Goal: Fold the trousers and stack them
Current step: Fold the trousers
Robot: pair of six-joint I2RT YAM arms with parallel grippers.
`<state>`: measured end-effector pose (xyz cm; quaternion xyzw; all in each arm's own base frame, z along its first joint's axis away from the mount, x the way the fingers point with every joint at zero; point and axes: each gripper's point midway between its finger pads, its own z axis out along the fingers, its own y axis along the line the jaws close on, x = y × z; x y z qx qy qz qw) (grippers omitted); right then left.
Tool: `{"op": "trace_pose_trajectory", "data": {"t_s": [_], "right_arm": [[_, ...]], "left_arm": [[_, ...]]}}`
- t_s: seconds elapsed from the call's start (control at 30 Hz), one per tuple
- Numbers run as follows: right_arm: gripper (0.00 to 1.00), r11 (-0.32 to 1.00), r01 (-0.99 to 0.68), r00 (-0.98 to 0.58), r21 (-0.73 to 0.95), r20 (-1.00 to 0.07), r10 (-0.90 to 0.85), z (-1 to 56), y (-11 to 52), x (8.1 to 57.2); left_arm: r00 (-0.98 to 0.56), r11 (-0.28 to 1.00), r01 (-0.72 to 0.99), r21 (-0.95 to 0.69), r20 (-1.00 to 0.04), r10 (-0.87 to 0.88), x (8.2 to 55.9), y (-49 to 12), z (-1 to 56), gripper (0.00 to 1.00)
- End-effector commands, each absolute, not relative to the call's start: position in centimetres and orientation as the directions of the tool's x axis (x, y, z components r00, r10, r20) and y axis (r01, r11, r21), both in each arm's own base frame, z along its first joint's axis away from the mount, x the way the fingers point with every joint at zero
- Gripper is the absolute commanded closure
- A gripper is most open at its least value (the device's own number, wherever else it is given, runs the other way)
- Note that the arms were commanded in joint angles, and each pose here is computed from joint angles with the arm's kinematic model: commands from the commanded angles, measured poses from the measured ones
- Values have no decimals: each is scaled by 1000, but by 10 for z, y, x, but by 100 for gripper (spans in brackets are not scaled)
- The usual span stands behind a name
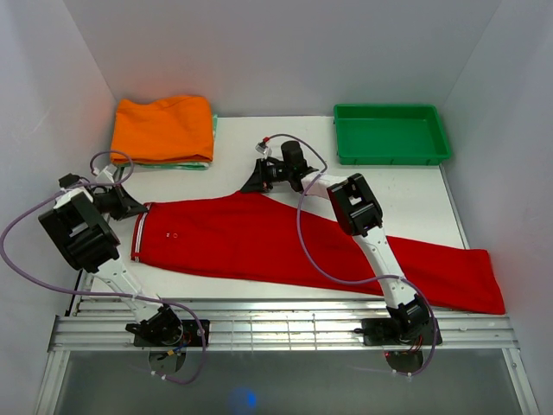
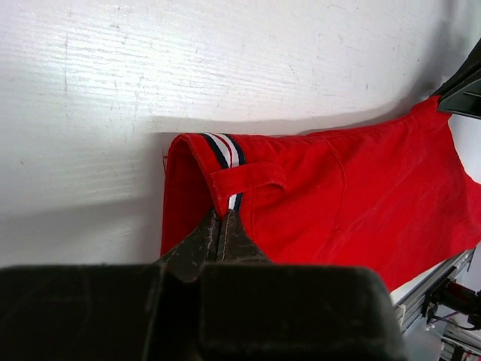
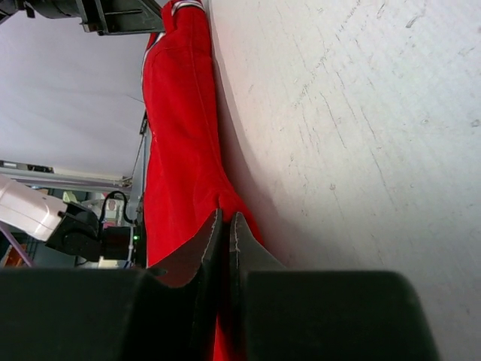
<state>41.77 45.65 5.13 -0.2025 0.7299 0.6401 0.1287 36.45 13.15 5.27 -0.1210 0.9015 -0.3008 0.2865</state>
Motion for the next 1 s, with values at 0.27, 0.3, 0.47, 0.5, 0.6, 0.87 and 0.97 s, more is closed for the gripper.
{"op": "trace_pose_trajectory", "data": {"t_s": [0.27, 0.3, 0.47, 0.5, 0.6, 0.87, 0.97], "right_arm": [[8, 147, -734, -679, 663, -711, -183, 96, 438, 451], [2, 193, -723, -691, 664, -693, -205, 92, 429, 451], [10, 360, -836, -519, 415, -810, -272, 135, 374, 478], [10, 370, -873, -439, 317, -843, -312, 141, 364, 482], [10, 412, -892, -346, 186, -867, -358, 172, 330, 473], [10, 578, -792, -480, 194, -783, -395, 223, 210, 431], [10, 623, -732, -603, 275, -688, -405, 212, 158, 402]], "left_arm": [[-699, 956, 47, -290, -694, -176, 395, 199, 106, 45], [-688, 963, 46, -265, -708, -162, 397, 203, 114, 36], [-558, 992, 86, -96, -829, -32, 403, 210, 193, 2], [-533, 992, 109, -70, -846, -1, 403, 206, 205, 2], [-420, 970, 242, -21, -903, 85, 392, 175, 247, 2], [-526, 839, 528, -128, -826, 205, 368, 18, 218, 2], [-538, 794, 584, -168, -812, 224, 351, -45, 187, 2]]}}
